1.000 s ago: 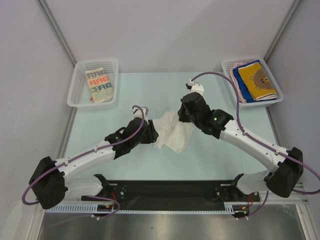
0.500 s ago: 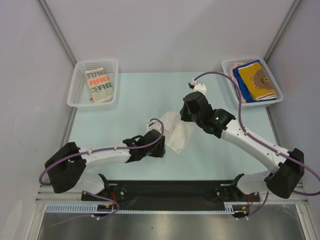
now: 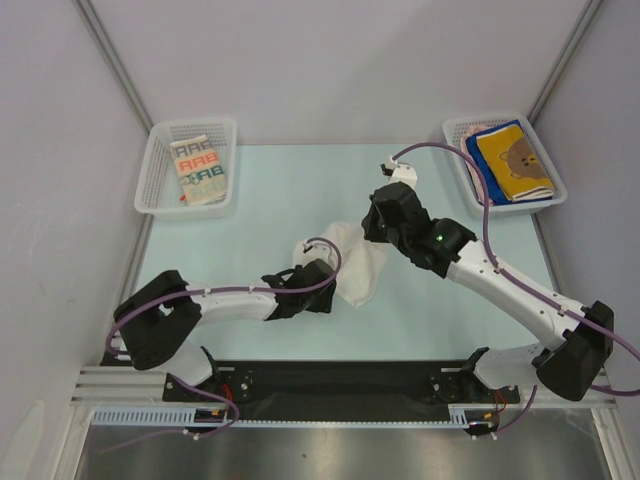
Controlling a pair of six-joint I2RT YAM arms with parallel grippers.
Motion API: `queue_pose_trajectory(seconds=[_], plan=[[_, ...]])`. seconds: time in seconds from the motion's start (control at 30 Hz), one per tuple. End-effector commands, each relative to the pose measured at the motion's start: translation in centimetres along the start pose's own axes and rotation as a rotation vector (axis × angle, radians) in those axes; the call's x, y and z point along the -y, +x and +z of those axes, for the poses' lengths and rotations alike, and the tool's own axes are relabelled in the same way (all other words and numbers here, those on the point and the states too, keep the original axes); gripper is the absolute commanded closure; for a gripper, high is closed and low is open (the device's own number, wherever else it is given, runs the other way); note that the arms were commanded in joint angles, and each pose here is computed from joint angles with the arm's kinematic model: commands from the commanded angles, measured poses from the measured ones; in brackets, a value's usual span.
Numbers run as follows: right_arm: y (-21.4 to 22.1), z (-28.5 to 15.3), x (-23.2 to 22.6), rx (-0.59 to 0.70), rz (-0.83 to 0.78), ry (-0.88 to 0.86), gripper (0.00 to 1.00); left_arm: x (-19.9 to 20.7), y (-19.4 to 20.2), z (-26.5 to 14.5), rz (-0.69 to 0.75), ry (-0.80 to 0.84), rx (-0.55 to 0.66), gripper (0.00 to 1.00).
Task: Fold and stack the towels
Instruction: Flatten out the crumpled towel
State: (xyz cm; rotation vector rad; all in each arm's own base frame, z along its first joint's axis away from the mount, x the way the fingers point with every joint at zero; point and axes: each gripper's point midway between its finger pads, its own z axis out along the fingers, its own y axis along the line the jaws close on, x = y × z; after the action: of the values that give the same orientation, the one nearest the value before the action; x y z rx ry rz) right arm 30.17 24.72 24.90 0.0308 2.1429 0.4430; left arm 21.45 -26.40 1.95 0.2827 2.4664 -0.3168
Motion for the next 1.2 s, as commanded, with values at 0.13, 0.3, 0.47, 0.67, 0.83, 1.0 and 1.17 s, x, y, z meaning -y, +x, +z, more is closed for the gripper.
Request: queue_pose_trajectory(seconds=[0.13,0.3,0.47,0.67,0.83,1.0,1.17], plan=[[-1.4,-1.3,0.1,0.044,0.025,-0.011,1.00,0.1,-3.1,0.5,-0.001,-0.077,0.089,0.42],[-1.5,-1.5,0.2,0.046,0.025,-0.013,1.00,-0.6,-3.5,0.2,-0.010,-0.117,0.110,0.45],[-1.7,-1.7,0.4,0.051,0.028,-0.014,1.00,-0.9,-4.2,0.0,-0.004,-0.140,0.128,0.55],[-1.7,-1.8,0.6,0.051,0.029,-0.011,1.00,-0.8,-4.5,-0.5,-0.008,-0.133,0.130,0.71],[-1.8,-1.9,0.6,0.054,0.033,-0.010,1.00,-0.8,-4.5,-1.3,-0.019,-0.119,0.133,0.78],[-2.3,-2.3,1.0,0.062,0.037,-0.010,1.00,-0.4,-6.0,-3.8,-0.043,-0.073,0.167,0.98],[-3.6,-2.7,2.1,0.082,0.054,0.000,1.00,0.7,-9.0,-7.3,-0.113,0.065,0.211,1.00]])
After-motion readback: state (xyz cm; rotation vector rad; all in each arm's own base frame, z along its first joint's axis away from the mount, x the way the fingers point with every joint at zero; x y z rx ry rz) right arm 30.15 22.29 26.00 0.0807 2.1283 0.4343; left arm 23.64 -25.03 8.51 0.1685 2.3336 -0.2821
